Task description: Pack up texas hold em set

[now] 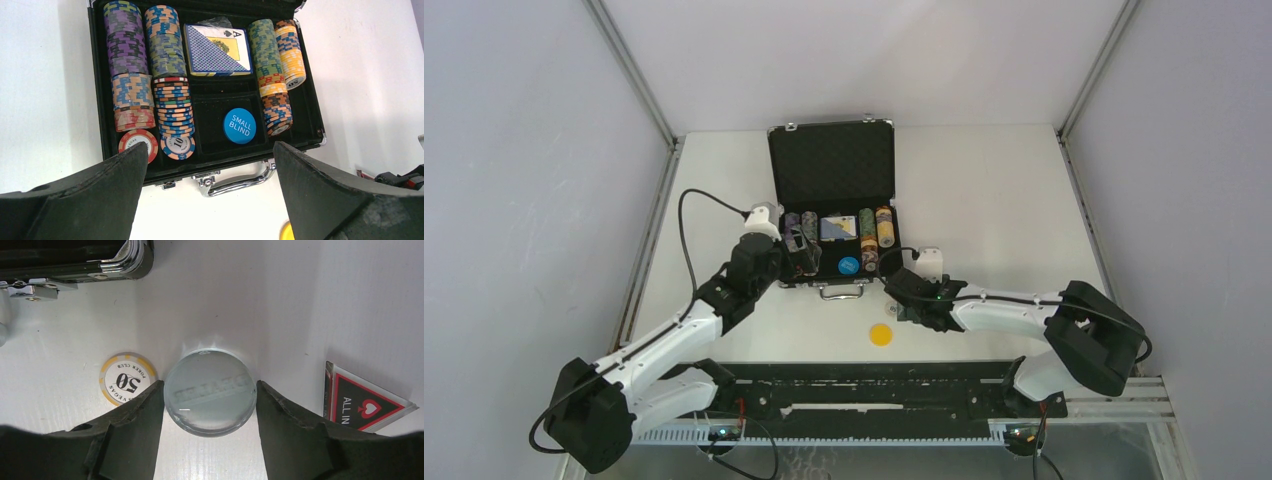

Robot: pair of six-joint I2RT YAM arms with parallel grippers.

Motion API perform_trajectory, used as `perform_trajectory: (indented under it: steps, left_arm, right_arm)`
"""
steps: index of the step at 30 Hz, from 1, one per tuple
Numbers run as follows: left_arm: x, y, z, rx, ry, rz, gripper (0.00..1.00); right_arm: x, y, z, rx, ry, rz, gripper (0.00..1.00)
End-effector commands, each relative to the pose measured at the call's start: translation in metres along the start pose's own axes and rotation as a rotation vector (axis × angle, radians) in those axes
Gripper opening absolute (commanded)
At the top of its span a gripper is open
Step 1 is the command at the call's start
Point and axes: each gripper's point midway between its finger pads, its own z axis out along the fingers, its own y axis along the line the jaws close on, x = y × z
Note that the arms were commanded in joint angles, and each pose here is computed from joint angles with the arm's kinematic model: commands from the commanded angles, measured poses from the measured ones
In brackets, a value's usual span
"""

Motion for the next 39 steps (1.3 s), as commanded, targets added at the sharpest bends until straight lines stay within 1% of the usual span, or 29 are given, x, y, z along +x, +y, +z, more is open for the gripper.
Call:
perform_trajectory:
  steps: [1, 13, 18, 28, 33, 34, 39]
  left_arm:
    - [-0.014, -0.009, -0.001, 0.034, -0.042, -0.017, 1.0]
    - [-0.015, -0.01, -0.001, 0.035, -0.042, -0.016, 1.0]
    - [-0.014, -0.007, -0.001, 0.021, -0.044, -0.013, 1.0]
    - [-0.018, -0.001, -0.002, -0.011, -0.056, -0.005, 1.0]
    - [-0.021, 0.001, -0.006, -0.017, -0.075, -0.005, 1.0]
    - [-0.021, 0.001, -0.005, -0.019, -0.074, -0.005, 1.0]
    - [-0.021, 0.001, -0.005, -0.02, -0.074, -0.005, 1.0]
  right_arm:
    - [0.021, -0.021, -0.002, 0.069, 0.082, -0.054, 0.61]
    - [-0.03, -0.009, -0.026, 0.001, -0.023, -0.036, 0.6]
    - [-0.049, 0.007, -0.032, -0.041, -0.052, -0.058, 0.62]
    - [-0.111, 0.07, -0.042, -0.145, -0.127, -0.145, 0.62]
    - [-0.135, 0.105, -0.031, -0.188, -0.139, -0.185, 0.63]
    - [-0.134, 0.11, -0.023, -0.187, -0.126, -0.196, 0.63]
    - [-0.152, 0.14, -0.014, -0.24, -0.13, -0.225, 0.63]
